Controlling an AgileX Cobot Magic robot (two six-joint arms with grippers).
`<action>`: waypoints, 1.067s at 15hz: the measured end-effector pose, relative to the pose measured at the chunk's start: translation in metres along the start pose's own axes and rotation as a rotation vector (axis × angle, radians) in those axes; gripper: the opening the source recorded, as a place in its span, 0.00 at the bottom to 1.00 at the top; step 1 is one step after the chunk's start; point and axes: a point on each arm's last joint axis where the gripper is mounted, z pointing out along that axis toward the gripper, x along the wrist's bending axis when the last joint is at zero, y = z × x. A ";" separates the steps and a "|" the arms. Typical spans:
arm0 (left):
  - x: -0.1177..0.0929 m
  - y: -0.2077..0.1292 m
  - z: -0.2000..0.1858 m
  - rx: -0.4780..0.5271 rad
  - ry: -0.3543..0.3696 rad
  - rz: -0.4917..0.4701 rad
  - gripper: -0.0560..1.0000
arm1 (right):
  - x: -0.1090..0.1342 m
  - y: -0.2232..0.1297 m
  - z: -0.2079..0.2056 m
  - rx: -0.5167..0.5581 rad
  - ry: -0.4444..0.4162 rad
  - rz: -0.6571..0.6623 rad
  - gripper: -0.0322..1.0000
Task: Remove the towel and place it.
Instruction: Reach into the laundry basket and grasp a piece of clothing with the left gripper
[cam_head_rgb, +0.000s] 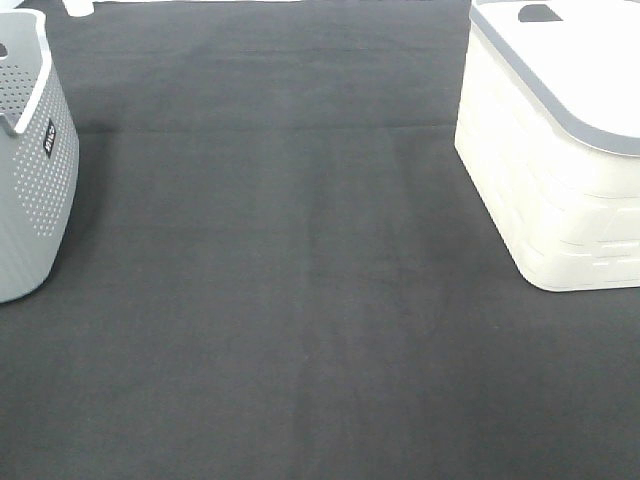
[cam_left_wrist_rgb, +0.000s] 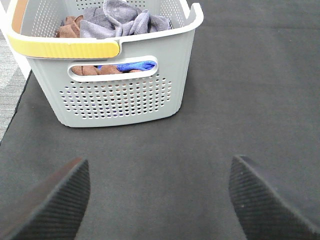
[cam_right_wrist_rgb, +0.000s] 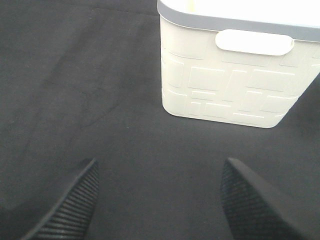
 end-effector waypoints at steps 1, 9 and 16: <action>0.000 0.000 0.000 0.000 0.000 0.000 0.74 | 0.000 0.000 0.000 0.000 0.000 0.000 0.70; 0.000 0.000 0.000 0.000 0.000 0.000 0.74 | 0.000 0.000 0.000 0.000 0.000 0.000 0.70; 0.000 0.000 0.000 0.000 0.000 0.000 0.74 | 0.000 0.000 0.000 0.000 0.000 0.000 0.70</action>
